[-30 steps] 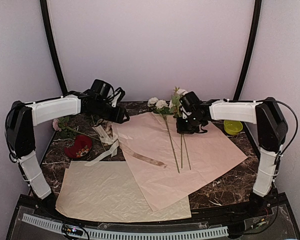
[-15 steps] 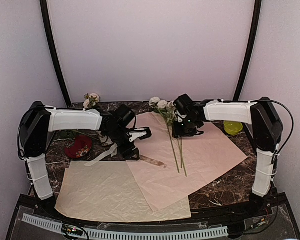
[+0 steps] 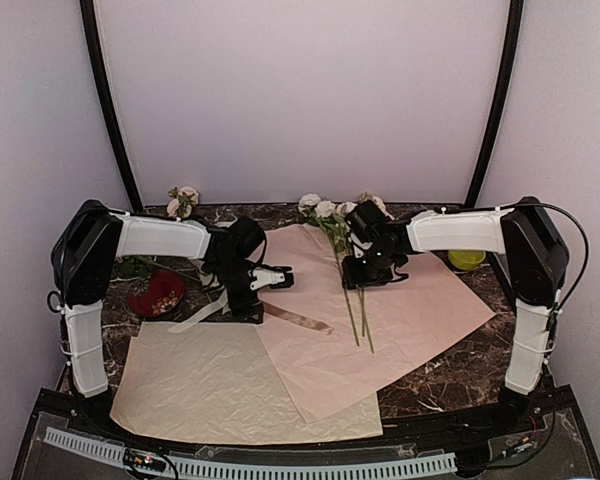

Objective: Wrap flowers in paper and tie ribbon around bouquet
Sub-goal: Pick up the ribbon from the center of the board.

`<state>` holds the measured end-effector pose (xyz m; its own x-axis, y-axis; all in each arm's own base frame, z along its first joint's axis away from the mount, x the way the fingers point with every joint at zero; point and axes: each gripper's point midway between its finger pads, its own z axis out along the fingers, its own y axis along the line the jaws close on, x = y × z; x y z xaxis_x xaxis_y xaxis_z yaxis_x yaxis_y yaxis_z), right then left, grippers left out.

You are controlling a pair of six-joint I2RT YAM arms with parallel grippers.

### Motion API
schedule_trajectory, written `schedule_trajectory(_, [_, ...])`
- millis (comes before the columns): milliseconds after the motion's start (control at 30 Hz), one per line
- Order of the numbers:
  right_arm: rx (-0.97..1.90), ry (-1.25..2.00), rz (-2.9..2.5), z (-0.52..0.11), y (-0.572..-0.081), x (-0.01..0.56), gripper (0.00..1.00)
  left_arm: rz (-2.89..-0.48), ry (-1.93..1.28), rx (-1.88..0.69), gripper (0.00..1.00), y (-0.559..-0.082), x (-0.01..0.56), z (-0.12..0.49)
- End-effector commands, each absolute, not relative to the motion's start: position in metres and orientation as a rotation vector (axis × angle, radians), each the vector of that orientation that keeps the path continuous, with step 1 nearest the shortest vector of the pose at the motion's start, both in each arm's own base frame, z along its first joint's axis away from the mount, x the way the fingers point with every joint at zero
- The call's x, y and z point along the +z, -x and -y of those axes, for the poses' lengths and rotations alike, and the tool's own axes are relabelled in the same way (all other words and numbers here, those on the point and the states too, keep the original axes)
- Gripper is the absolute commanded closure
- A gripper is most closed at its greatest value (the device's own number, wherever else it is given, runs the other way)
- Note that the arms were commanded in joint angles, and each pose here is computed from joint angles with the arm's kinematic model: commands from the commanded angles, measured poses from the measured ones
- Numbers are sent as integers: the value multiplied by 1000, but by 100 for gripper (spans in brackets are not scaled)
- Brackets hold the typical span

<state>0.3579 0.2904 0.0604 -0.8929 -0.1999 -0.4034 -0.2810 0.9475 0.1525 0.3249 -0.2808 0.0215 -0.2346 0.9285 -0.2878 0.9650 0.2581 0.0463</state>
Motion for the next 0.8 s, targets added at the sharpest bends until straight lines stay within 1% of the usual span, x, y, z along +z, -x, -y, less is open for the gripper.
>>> schedule_trajectory(0, [265,358,-2712,-290,-357,46,50,-2295,-1836,-6,23,-327,1,257])
schedule_trajectory(67, [244,357,-2727,-288,-356,38,50,-2292,-1816,-25,30,-329,3,260])
schedule_trajectory(100, [240,357,-2729,-288,-356,36,50,-2287,-1808,-34,35,-329,5,262])
schedule_trajectory(167, [238,355,-2737,-287,-355,33,50,-2281,-1788,-33,56,-332,6,265])
schedule_trajectory(233, [241,350,-2746,-286,-352,29,50,-2279,-1782,-25,73,-334,6,265])
schedule_trajectory(267, [243,349,-2749,-285,-351,27,50,-2284,-1779,-21,80,-334,6,264])
schedule_trajectory(300, [247,347,-2753,-285,-349,26,50,-2288,-1773,-21,82,-335,7,264])
schedule_trajectory(400, [248,342,-2766,-282,-345,21,50,-2298,-1764,-75,82,-331,16,269])
schedule_trajectory(467, [250,338,-2773,-281,-343,19,50,-2290,-1753,-107,76,-330,24,272])
schedule_trajectory(500, [255,340,-2774,-282,-342,19,50,-2283,-1748,-133,70,-329,28,275])
schedule_trajectory(567, [262,353,-2765,-285,-342,23,50,-2260,-1738,-186,66,-327,39,282])
schedule_trajectory(767, [291,409,-2685,-295,-344,62,50,-2208,-1700,-237,65,-329,57,291])
